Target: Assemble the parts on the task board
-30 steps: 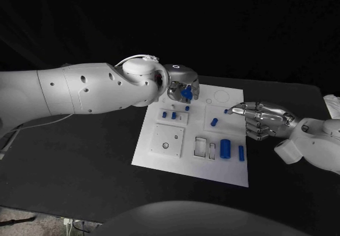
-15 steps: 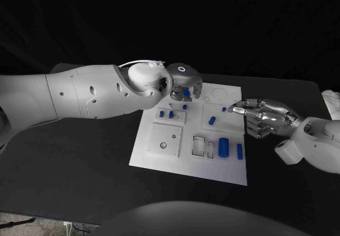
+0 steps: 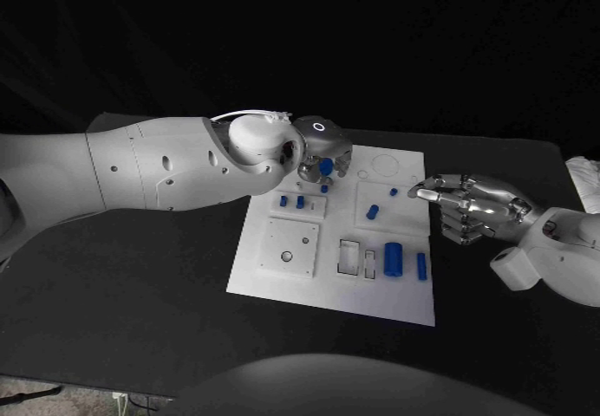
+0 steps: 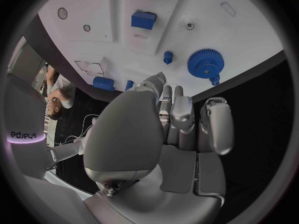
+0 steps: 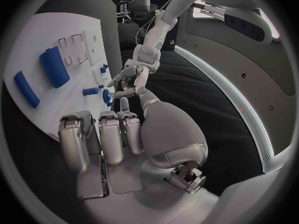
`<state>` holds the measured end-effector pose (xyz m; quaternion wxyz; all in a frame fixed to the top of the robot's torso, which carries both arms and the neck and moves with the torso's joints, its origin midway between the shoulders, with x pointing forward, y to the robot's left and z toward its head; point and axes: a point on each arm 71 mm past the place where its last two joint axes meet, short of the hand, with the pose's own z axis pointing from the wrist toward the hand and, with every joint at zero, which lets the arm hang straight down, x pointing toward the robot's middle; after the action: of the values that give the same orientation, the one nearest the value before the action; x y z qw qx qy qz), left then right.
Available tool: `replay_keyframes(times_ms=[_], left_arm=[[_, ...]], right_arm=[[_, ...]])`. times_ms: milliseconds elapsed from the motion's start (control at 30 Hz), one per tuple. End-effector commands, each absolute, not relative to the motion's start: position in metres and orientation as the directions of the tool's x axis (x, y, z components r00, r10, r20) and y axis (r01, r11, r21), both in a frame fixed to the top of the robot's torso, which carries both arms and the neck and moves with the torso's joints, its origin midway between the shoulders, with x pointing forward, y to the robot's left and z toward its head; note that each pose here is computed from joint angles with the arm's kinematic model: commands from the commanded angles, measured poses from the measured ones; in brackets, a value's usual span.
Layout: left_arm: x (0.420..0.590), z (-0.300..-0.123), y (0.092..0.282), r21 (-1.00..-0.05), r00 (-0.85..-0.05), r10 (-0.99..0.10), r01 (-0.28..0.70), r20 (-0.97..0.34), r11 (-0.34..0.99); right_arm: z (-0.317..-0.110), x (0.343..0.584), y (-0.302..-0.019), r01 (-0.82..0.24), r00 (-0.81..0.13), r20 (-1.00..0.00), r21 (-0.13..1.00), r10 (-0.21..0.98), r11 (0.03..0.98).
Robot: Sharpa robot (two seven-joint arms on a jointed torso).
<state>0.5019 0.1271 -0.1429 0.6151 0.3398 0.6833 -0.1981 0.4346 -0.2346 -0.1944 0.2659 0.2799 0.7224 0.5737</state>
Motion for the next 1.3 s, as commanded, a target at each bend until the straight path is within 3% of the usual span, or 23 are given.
replay_keyframes(times_ms=[33, 800, 1300], left_arm=[[0.502, -0.145, 0.128, 0.139, -0.04, 0.232, 0.7, -0.972, 0.7], [0.504, -0.156, 0.135, 0.106, -0.109, 0.241, 0.675, -0.964, 0.73], [0.497, -0.15, 0.135, 0.058, -0.075, 0.156, 0.71, -0.985, 0.702]], right_arm=[[-0.195, 0.434, -0.234, 0.096, -0.713, -0.061, 0.979, 0.699, 0.183], [-0.197, 0.435, -0.234, 0.115, -0.721, -0.049, 0.975, 0.691, 0.19], [-0.198, 0.433, -0.237, 0.126, -0.719, -0.049, 0.972, 0.694, 0.199]])
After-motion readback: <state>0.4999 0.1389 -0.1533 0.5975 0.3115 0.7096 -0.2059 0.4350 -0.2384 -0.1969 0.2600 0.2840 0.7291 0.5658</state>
